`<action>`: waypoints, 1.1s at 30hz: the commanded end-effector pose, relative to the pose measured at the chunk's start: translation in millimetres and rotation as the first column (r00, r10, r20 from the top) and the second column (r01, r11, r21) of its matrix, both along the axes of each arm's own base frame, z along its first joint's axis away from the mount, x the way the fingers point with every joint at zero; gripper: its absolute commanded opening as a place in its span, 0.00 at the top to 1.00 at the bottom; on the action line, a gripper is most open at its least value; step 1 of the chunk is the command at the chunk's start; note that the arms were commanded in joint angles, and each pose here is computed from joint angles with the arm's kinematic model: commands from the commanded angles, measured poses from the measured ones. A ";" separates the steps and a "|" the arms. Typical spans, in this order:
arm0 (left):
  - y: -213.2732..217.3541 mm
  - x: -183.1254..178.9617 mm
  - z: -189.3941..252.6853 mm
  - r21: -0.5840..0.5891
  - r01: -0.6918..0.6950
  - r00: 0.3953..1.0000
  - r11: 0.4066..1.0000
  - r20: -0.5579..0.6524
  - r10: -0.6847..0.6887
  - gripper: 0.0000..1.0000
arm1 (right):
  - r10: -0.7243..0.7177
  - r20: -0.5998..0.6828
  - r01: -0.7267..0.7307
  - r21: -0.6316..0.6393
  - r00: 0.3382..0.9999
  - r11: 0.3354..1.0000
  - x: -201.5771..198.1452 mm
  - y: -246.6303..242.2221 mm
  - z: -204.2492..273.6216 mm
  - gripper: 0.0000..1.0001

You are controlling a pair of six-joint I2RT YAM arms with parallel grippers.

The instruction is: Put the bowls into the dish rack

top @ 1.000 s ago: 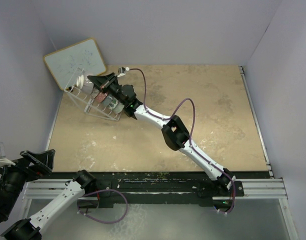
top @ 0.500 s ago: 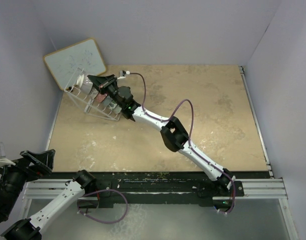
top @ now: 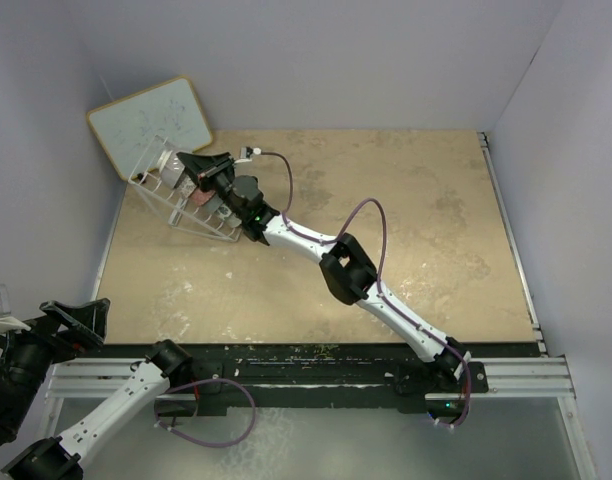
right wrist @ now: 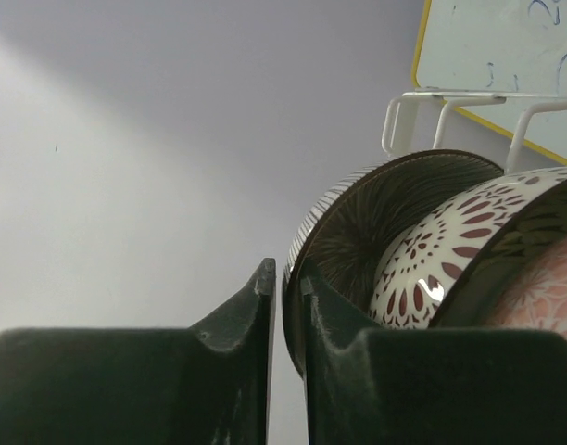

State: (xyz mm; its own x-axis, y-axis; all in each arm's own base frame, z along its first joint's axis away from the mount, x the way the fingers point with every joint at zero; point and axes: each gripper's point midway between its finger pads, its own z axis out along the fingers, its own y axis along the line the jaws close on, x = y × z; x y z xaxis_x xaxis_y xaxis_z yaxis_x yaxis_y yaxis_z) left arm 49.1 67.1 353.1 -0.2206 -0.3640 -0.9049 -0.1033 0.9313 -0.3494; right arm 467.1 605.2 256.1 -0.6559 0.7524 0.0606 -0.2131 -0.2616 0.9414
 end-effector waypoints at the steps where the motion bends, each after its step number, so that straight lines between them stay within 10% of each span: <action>1: 2.6 1.8 3.5 0.017 -0.003 1.000 1.000 0.009 0.003 0.01 | -0.038 0.031 0.035 0.082 0.999 0.996 -1.2 -15.7 51.7 0.79; 13: 4.4 0.9 7.0 0.003 -0.010 1.000 1.000 0.020 0.010 0.01 | -0.035 0.003 0.035 0.008 0.999 0.999 -6.3 -19.5 49.6 0.62; 33: -0.7 8.2 12.4 -0.003 -0.010 1.000 1.000 0.002 0.010 0.01 | 0.030 -0.016 -0.031 -0.036 0.999 0.999 -31.4 -41.3 46.4 0.61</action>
State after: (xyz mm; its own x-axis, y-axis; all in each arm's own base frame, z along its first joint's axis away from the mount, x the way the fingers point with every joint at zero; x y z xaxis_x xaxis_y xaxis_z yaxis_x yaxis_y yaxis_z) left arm 48.0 72.6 359.9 -0.1967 -0.3736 -0.9065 -0.1087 0.9272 -0.3585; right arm 449.6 581.2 240.4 -0.6702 0.7413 0.0355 -0.1210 -0.1564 0.9803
